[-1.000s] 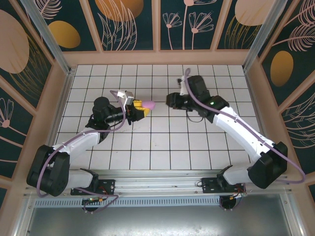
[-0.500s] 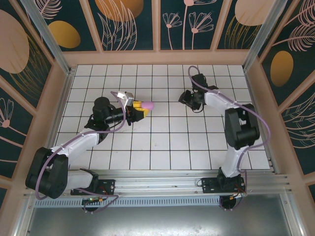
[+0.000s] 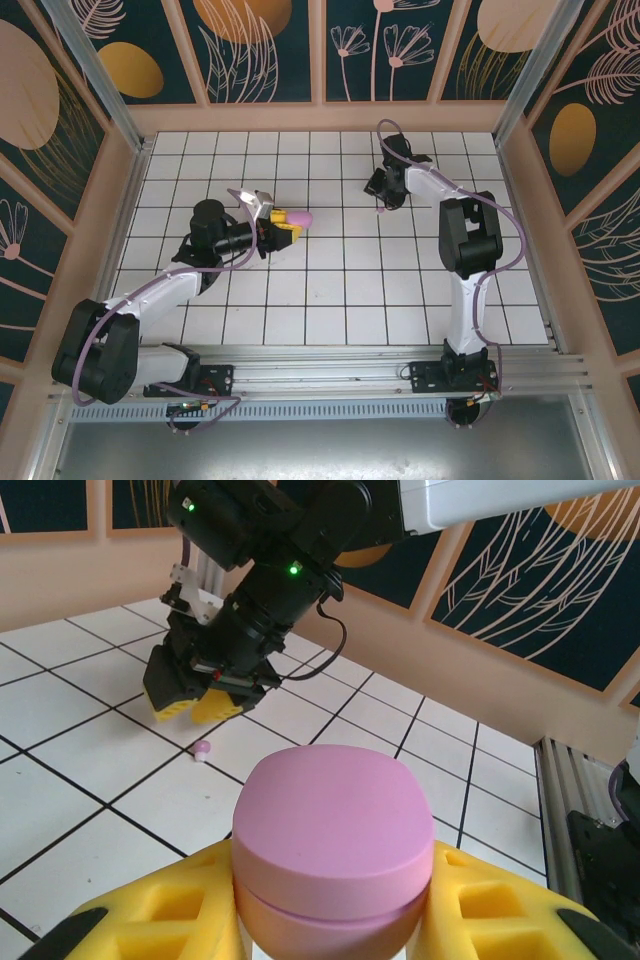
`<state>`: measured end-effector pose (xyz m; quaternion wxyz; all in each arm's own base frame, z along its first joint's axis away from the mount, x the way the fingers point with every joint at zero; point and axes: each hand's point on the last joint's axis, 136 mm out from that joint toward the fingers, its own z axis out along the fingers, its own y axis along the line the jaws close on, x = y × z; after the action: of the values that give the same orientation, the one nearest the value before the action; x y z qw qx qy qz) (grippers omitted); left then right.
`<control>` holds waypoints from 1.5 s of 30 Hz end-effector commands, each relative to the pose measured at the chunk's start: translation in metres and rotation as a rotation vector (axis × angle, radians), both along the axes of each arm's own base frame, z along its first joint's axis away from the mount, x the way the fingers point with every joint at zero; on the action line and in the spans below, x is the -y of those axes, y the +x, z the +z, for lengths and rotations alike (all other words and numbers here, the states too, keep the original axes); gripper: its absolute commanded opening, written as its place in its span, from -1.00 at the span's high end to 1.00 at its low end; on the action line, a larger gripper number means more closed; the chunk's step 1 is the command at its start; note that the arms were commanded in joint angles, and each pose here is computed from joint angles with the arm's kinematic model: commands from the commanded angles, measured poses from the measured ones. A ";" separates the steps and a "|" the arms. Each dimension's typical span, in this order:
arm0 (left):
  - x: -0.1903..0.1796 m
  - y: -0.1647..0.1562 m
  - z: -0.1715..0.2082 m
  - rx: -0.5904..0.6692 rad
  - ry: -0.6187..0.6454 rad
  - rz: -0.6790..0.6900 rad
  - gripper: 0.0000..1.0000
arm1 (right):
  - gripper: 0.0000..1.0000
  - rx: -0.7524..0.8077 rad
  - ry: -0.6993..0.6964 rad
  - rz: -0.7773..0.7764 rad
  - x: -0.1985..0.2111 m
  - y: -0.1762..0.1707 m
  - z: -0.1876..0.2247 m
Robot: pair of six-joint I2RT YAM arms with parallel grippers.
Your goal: Insert wireless bluetooth earbuds into charging case
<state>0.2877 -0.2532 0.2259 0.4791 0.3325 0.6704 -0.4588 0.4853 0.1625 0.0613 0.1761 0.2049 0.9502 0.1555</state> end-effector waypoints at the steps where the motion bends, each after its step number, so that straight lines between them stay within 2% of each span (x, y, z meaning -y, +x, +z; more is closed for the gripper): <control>1: 0.003 -0.002 -0.006 0.006 0.008 -0.021 1.00 | 0.09 -0.054 -0.043 -0.036 0.011 -0.006 -0.005; 5: 0.004 0.000 -0.010 -0.010 0.011 -0.024 1.00 | 0.00 -0.070 -0.057 -0.057 0.014 -0.013 -0.008; 11: 0.004 -0.001 -0.012 -0.016 0.008 -0.025 1.00 | 0.00 -0.108 -0.070 -0.066 0.019 -0.026 -0.022; 23: 0.002 -0.005 -0.007 -0.005 -0.002 -0.026 1.00 | 0.16 -0.140 -0.088 -0.050 0.014 -0.023 -0.041; 39: 0.000 -0.010 -0.003 0.007 -0.010 -0.026 1.00 | 0.38 -0.158 -0.179 0.063 -0.006 -0.017 -0.045; 45: 0.000 -0.012 -0.001 0.014 -0.013 -0.027 1.00 | 0.54 -0.158 -0.227 0.094 -0.005 -0.018 -0.044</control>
<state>0.2829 -0.2514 0.2116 0.4662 0.3289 0.6804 -0.4598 0.4750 0.1677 0.0227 0.1298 0.1703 0.9748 0.0625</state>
